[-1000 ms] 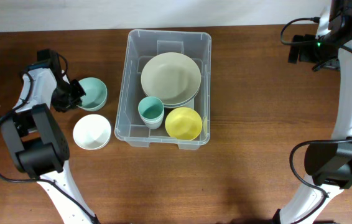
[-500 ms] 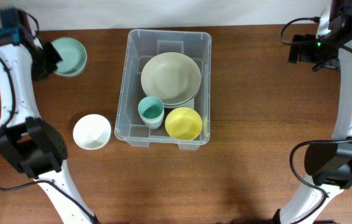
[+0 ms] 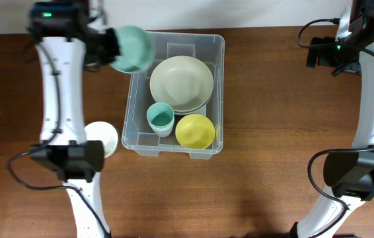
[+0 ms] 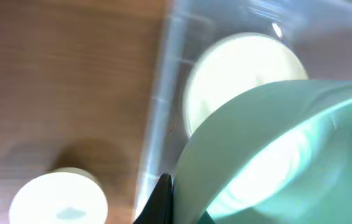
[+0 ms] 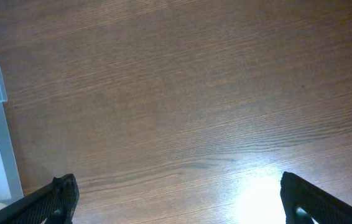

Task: Pack container
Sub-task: 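Lift and carry the mint green bowl over the container, then lower the mint green bowl onto the yellow bowl and release, then retract the left arm and move it to the white bowl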

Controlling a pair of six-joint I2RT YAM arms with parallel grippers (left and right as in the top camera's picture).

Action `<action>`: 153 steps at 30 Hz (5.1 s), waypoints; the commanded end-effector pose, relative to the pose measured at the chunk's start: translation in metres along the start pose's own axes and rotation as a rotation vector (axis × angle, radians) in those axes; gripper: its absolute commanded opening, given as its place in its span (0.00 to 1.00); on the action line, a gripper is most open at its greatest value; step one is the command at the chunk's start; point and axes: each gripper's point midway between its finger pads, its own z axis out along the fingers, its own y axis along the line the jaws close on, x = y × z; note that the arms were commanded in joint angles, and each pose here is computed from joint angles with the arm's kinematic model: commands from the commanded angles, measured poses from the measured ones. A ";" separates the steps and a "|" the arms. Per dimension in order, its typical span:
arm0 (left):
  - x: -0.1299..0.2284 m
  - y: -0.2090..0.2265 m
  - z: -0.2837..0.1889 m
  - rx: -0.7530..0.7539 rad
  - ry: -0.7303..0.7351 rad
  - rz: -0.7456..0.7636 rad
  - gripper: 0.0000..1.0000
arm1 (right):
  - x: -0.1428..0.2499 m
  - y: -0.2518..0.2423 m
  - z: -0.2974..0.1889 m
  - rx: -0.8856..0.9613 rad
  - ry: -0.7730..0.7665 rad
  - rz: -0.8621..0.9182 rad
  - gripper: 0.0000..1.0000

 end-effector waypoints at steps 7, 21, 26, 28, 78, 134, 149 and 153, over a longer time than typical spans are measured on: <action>0.058 -0.112 0.010 0.097 0.088 0.295 0.01 | 0.000 -0.003 0.000 0.007 0.000 0.001 0.99; 0.137 -0.157 0.052 -0.034 0.257 0.508 0.01 | 0.000 -0.003 0.000 0.007 0.000 0.001 0.99; 0.156 -0.146 0.070 -0.076 0.348 0.510 0.01 | 0.000 -0.003 0.000 0.007 0.000 0.001 0.99; 0.162 -0.142 0.075 -0.089 0.377 0.510 0.01 | 0.000 -0.003 0.000 0.007 0.000 0.001 0.99; 0.169 -0.106 0.056 -0.198 -0.049 0.489 0.00 | 0.000 -0.003 0.000 0.007 0.000 0.001 0.99; 0.101 -0.090 0.014 -0.258 -0.136 0.344 0.31 | 0.000 -0.003 0.000 0.007 0.000 0.001 0.99; 0.079 0.114 -0.086 -0.471 -0.167 -0.344 0.26 | 0.000 -0.003 0.000 0.007 0.000 0.001 0.99; 0.092 0.144 -0.061 -0.439 -0.083 -0.448 0.21 | 0.000 -0.003 0.000 0.007 0.000 0.001 0.99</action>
